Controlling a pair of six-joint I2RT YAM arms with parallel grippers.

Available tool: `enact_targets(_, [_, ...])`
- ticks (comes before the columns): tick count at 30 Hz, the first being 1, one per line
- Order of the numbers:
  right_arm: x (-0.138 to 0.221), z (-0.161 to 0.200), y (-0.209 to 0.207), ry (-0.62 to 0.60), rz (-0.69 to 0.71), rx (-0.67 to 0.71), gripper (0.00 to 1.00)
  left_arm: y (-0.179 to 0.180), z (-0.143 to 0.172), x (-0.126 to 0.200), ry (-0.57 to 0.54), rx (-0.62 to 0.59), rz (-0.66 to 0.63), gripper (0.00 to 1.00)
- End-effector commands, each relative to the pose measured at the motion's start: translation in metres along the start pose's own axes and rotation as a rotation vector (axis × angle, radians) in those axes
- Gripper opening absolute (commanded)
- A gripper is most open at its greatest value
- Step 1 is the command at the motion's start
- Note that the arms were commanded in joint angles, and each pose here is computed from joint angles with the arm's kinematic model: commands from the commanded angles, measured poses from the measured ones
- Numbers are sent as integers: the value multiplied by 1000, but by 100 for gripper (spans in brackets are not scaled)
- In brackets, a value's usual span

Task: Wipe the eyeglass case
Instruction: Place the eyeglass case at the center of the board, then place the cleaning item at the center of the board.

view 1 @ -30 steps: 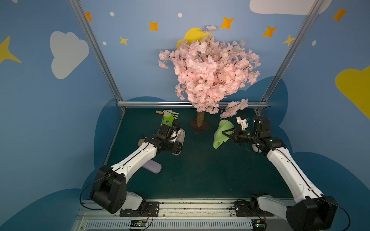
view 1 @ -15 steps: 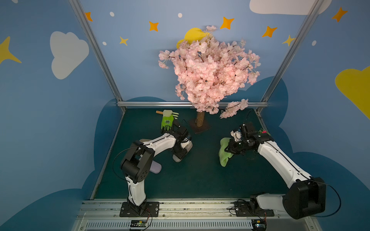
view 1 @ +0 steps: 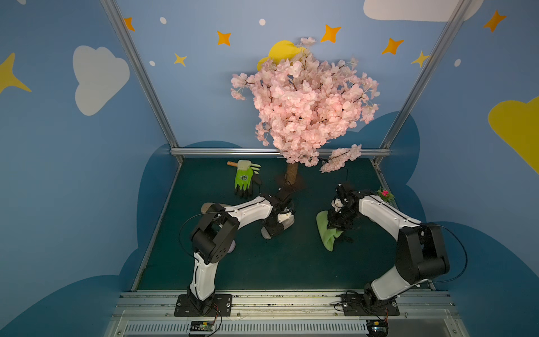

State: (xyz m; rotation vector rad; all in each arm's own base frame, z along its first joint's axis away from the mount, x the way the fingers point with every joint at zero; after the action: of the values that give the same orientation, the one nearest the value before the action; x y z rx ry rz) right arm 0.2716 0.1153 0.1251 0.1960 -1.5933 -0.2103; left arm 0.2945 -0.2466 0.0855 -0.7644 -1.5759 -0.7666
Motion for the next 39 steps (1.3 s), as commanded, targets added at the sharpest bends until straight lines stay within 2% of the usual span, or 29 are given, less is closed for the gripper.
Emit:
enact_targets(1, [-3, -4, 6, -3, 12, 28, 45, 2, 3, 8, 12, -8, -20, 66])
enact_targets(3, [-6, -4, 9, 15, -12, 33, 59, 4, 2, 15, -5, -8, -42, 72])
enact_targets(7, [1, -5, 9, 14, 20, 42, 73, 6, 2, 28, -38, -8, -59, 83])
enact_targets(11, [25, -6, 8, -39, 86, 73, 82, 9, 0, 47, -87, -7, -84, 84])
enact_targets(16, [58, -1, 15, -90, 66, 97, 83, 7, -9, 85, -209, 26, -70, 84])
enact_targets(19, [76, 0, 16, -144, 89, 109, 83, 5, -16, 112, -325, 72, -49, 83])
enact_targets(21, [82, 0, 18, -132, 100, 106, 83, 1, -24, 130, -428, 121, -6, 82])
enact_targets(25, [92, -1, 32, -146, -9, 96, 81, -29, -44, 161, -659, 179, 236, 81])
enact_targets(30, [98, 0, 45, -147, -139, 74, 77, -58, -60, 164, -907, 112, 444, 83])
enact_targets(33, [106, 1, 43, -169, -141, 62, 74, -66, -70, 156, -920, 48, 448, 83])
enact_targets(36, [107, 5, 40, -169, -155, 48, 73, -64, -85, 144, -936, 48, 446, 80])
enact_targets(39, [104, 6, 38, -154, -181, 31, 73, -73, -103, 134, -894, 41, 559, 71])
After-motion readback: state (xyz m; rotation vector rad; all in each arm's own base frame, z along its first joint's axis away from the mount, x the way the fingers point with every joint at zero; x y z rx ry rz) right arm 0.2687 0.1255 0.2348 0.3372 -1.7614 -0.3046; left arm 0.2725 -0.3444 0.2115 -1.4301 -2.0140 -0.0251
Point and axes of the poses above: each gripper's point midway between its finger pads, its own x axis back along the fingers, its own y axis along the line the jaws close on, z = x × y, the point moved 6 cm from there along x, back along the fingers, and after that the axes turned 3 degrees about x, right-handed, at the moved point
